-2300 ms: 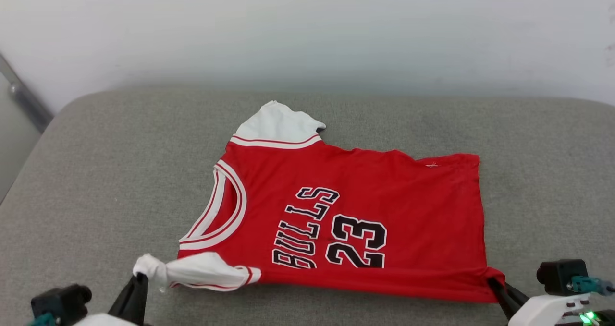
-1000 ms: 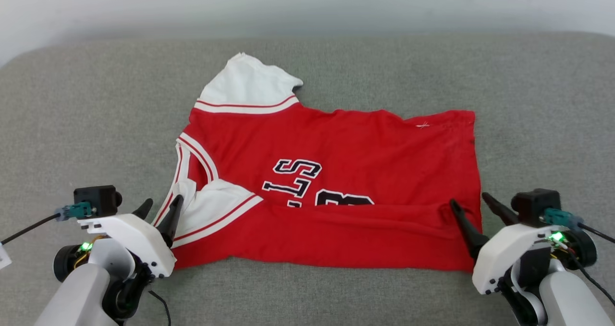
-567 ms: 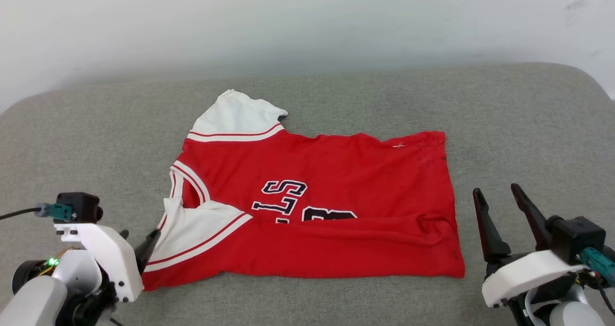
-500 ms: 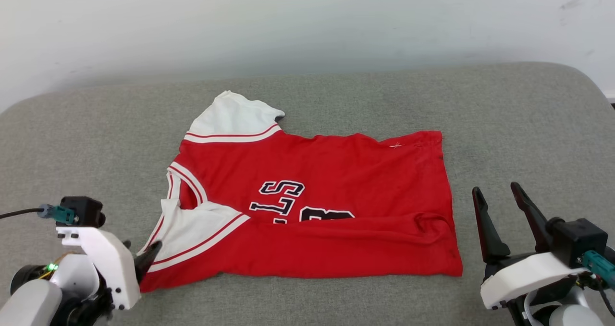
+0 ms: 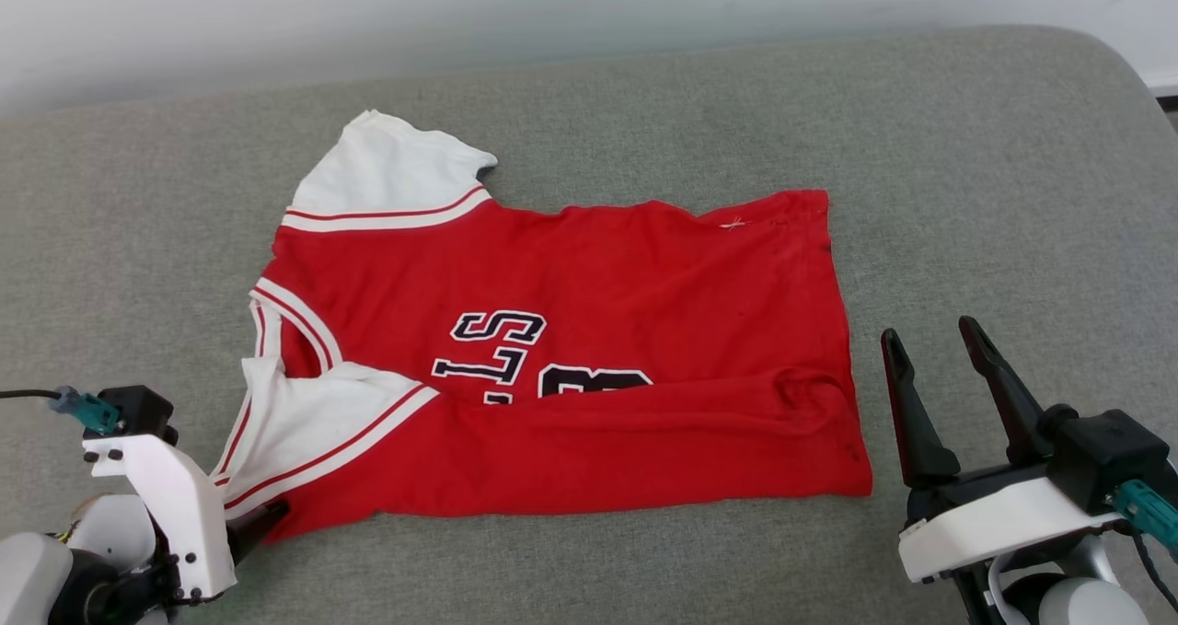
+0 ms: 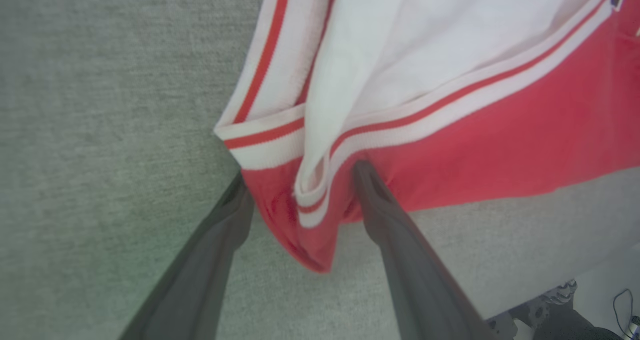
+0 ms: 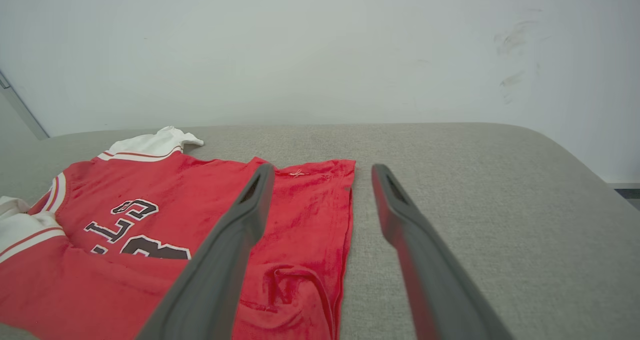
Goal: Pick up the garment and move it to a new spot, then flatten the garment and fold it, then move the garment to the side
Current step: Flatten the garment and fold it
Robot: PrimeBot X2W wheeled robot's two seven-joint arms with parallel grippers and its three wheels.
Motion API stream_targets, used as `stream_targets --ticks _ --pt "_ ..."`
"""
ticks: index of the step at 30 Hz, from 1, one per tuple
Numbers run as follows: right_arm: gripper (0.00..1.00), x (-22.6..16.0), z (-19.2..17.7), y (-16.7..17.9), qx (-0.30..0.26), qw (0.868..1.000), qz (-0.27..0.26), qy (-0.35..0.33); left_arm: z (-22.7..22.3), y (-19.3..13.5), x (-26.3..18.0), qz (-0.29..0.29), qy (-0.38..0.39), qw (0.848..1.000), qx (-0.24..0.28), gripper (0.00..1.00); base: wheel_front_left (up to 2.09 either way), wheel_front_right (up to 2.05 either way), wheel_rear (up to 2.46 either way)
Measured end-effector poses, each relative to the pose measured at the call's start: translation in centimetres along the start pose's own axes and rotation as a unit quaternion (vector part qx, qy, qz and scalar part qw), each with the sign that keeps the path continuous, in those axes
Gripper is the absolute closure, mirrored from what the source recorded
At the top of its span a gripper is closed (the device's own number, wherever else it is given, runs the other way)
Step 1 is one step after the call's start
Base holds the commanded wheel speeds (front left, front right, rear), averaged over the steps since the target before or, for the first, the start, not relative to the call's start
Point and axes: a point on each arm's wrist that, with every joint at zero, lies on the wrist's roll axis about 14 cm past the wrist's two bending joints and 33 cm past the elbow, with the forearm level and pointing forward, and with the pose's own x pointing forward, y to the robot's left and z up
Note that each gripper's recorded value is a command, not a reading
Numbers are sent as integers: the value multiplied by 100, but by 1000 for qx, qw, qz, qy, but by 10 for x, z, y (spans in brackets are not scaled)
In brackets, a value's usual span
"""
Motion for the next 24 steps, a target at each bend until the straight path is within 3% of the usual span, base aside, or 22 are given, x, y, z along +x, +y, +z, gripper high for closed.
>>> stream_targets --ticks 1,2,4,12,15,17,18,20,24 --pt "0 1 0 -1 0 1000 -1 0 -1 0 3 -3 7 1000 2 26 0 0 0" --pt "0 1 -1 -2 0 1000 -3 2 -2 -2 6 -8 13 1000 1 60 0 0 0" --pt "0 1 -3 -5 -1 1000 -7 5 -2 -4 10 -16 17 1000 -4 100 0 0 0" --pt "0 -5 -3 -15 11 999 -23 26 2 -14 5 -24 -27 999 6 100 0 0 0" --pt "0 -13 -38 -29 34 989 -33 141 10 -20 -9 -27 -68 997 17 100 0 0 0" --pt "0 -19 -59 -33 44 976 -33 209 17 -21 -16 -25 -89 995 25 100 0 0 0" --pt "0 -27 -87 -30 44 951 -17 305 29 -25 -25 -25 -117 992 38 100 0 0 0" --pt "0 -30 -100 -26 48 934 -5 353 36 -26 -28 -24 -130 990 44 100 0 0 0" --pt "0 -23 -114 -12 47 915 22 401 45 -31 -29 -28 -146 987 56 100 0 0 0"
